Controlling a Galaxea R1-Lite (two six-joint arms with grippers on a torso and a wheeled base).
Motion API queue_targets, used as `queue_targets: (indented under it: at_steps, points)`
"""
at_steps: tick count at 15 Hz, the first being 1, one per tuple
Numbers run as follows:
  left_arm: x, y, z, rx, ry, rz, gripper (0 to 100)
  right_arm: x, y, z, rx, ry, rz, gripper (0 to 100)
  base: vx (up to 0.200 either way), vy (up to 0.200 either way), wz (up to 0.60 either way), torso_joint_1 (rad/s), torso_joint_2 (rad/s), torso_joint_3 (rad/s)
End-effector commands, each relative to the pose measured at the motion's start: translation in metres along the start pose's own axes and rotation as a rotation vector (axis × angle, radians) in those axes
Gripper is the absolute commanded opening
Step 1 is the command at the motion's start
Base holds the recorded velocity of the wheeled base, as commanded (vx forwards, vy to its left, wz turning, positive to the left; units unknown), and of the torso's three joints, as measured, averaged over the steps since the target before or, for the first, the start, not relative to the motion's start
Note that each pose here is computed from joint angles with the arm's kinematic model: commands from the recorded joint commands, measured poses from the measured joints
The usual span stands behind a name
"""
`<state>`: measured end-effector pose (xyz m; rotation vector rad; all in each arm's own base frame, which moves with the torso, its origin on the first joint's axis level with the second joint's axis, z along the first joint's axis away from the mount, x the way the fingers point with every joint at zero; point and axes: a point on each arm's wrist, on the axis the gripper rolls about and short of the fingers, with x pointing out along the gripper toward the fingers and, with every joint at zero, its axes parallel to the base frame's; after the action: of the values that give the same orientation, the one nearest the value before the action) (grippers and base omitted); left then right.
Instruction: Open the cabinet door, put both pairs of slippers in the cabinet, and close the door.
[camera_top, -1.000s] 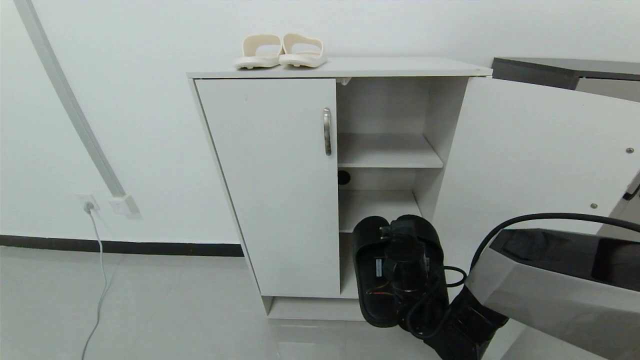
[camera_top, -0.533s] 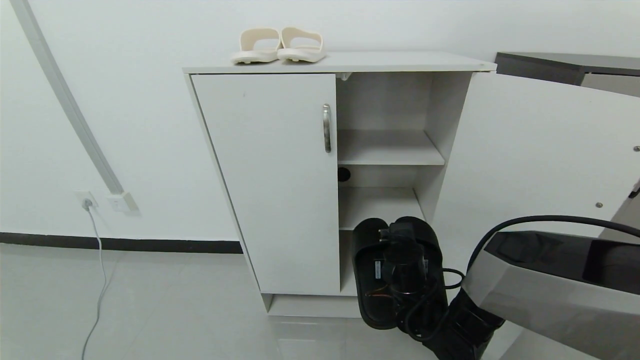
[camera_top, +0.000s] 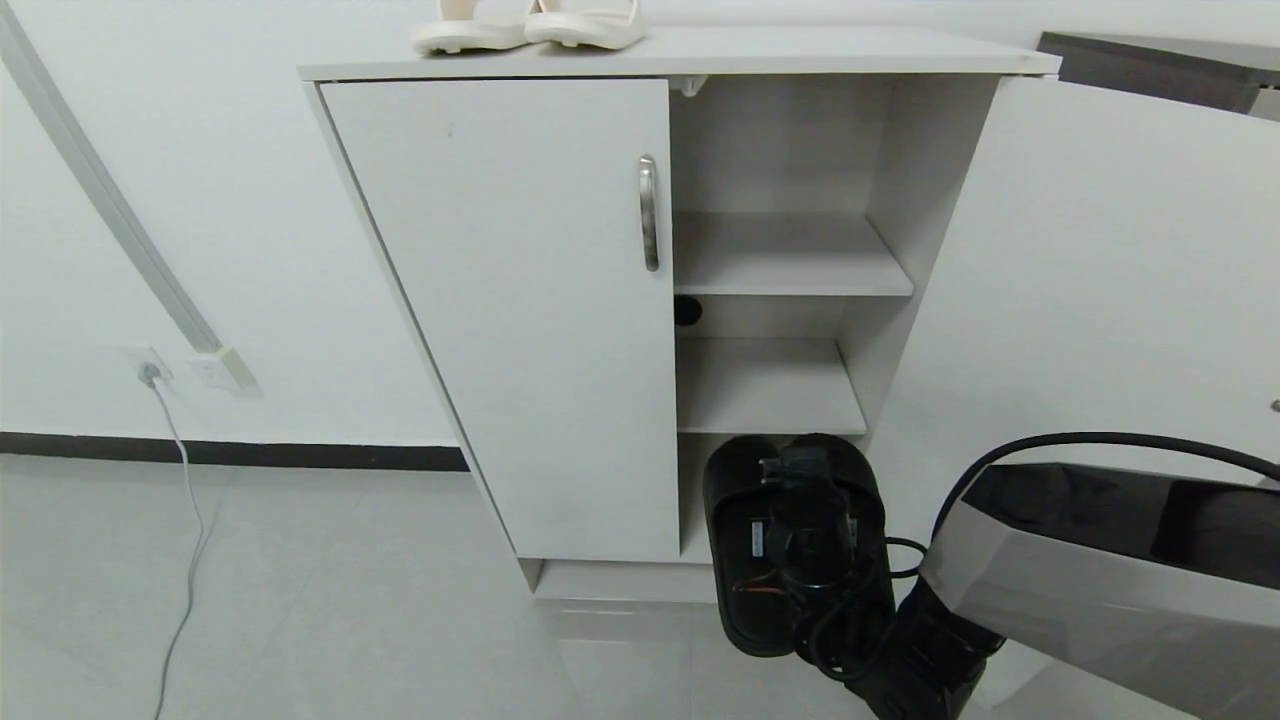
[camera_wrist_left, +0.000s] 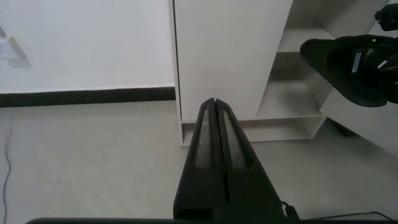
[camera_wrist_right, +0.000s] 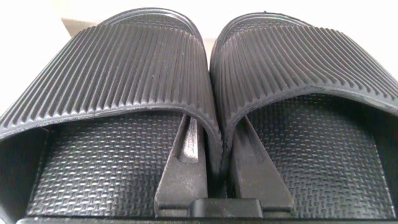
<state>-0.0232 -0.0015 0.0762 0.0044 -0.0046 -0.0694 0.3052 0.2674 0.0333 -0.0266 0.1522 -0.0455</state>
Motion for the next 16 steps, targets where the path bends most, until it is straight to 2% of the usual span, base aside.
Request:
queue_targets:
  at_steps: [1,5,7,11,16]
  points:
    - [0.0,0.0,0.0,0.0,0.001,0.0,0,0.0,0.0,0.001,0.004,-0.004,0.001,0,0.0,0.0,0.0,0.007,0.0,-0.198]
    - [0.0,0.0,0.0,0.0,0.001,0.002,0,0.002,0.001,-0.003,0.011,-0.012,0.004,0,0.0,0.0,0.0,0.008,0.0,-0.199]
    - [0.0,0.0,0.0,0.0,0.003,0.002,0,0.002,0.002,0.001,0.041,-0.062,0.011,0,0.0,0.0,0.0,0.005,0.0,-0.176]
    - [0.0,0.0,0.0,-0.001,0.003,0.0,0,0.001,0.0,0.014,0.062,-0.168,0.016,0,0.0,0.0,0.0,0.003,0.0,-0.02]
    - [0.0,0.0,0.0,-0.001,0.001,0.002,0,0.003,-0.004,0.018,0.059,-0.184,0.013,0,0.0,0.0,0.0,0.0,0.0,0.0]
